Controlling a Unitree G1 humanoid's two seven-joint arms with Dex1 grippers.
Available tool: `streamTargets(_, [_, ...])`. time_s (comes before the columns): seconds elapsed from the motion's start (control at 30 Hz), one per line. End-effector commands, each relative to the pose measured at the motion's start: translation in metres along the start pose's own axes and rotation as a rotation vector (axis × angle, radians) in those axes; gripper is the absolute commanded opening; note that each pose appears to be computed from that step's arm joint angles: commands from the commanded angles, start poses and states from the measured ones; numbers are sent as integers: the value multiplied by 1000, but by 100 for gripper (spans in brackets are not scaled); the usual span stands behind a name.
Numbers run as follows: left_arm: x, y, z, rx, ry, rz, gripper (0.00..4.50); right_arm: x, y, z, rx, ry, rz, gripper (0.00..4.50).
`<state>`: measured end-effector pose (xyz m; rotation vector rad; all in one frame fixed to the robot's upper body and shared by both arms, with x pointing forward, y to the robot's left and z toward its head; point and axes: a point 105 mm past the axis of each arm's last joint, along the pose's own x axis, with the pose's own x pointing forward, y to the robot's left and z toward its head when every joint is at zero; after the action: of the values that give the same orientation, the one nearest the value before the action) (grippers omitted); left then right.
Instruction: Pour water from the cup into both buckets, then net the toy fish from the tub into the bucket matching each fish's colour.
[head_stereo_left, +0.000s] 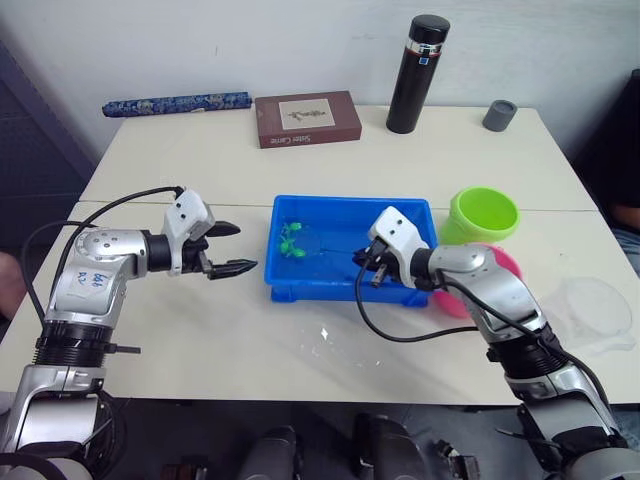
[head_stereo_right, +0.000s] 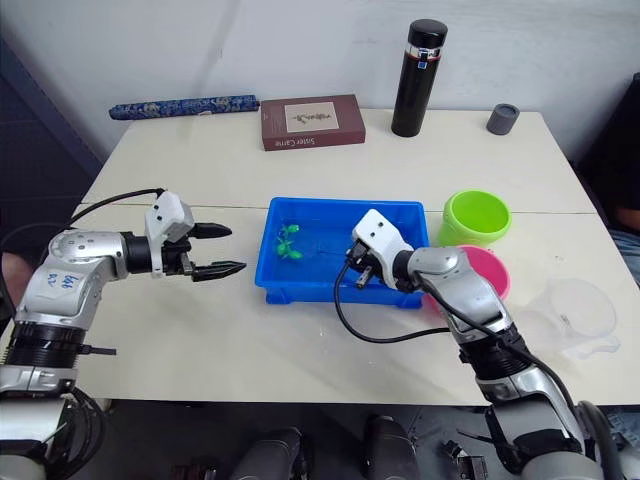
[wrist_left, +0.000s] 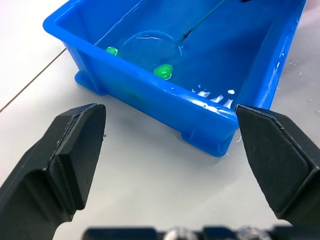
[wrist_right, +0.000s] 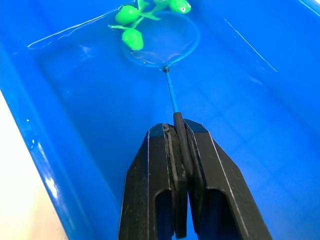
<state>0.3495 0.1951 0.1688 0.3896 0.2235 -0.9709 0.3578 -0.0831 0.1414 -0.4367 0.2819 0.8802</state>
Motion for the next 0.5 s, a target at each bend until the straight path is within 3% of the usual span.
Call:
streamTargets(0.03, [-9, 4, 15, 54, -30, 29, 445, -3, 6, 18, -44, -53, 21, 0])
streamTargets(0.5, [1, 5, 18, 73, -46, -4, 445, -36, 5, 12, 35, -51, 11, 0])
